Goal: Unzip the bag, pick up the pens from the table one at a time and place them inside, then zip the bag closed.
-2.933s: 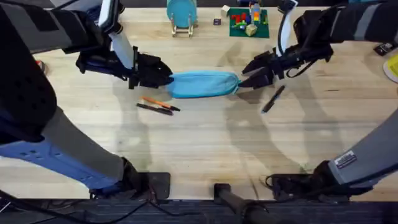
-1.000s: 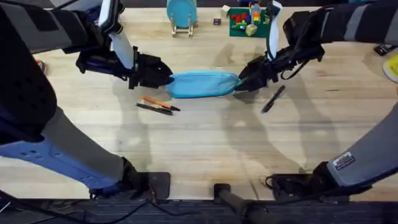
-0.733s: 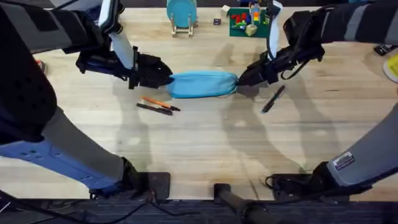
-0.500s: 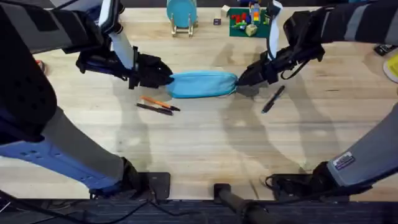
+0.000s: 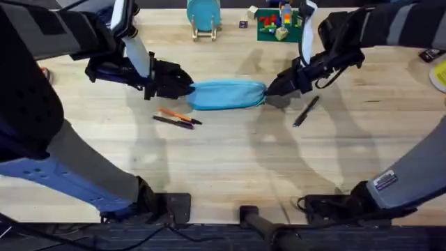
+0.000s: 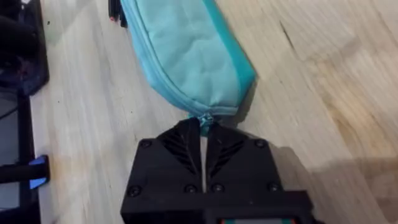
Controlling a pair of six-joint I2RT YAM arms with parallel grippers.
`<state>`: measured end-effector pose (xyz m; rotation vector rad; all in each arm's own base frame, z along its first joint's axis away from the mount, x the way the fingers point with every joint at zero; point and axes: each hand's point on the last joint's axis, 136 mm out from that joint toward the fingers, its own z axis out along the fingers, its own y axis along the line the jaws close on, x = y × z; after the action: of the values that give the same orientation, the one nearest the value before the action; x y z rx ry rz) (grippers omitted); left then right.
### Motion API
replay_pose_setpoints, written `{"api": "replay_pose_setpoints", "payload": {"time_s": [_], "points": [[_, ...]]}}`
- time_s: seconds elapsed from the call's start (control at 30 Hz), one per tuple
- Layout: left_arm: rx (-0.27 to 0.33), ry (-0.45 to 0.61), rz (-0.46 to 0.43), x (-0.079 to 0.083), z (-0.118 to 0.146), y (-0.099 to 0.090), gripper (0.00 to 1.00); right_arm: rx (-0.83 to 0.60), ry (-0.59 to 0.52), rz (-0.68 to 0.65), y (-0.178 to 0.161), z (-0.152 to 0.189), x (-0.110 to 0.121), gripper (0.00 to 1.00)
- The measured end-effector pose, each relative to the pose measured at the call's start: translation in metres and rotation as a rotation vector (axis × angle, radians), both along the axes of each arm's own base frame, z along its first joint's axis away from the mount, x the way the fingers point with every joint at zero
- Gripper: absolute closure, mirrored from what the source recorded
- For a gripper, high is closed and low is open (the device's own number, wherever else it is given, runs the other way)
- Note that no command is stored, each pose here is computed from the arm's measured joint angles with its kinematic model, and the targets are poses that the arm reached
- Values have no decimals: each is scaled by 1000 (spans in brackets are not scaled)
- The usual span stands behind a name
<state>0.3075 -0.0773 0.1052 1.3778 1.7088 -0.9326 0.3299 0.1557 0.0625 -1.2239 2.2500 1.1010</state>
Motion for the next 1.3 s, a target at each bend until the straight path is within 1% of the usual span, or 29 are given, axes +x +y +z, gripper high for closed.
{"api": "replay_pose_setpoints", "payload": {"time_s": [0.2, 0.53, 0.73, 1.3], "points": [[0, -1, 0, 0, 0, 0, 959, -2, 16, -37, -4, 7, 8, 970], [3, 0, 0, 0, 0, 0, 958, -35, 74, -52, -7, 23, 8, 971], [4, 0, -1, 0, -1, 0, 958, -45, 61, -51, -7, 33, 14, 970], [11, 2, -2, -1, -1, 1, 958, -27, 102, -38, 6, 37, 6, 970]]}}
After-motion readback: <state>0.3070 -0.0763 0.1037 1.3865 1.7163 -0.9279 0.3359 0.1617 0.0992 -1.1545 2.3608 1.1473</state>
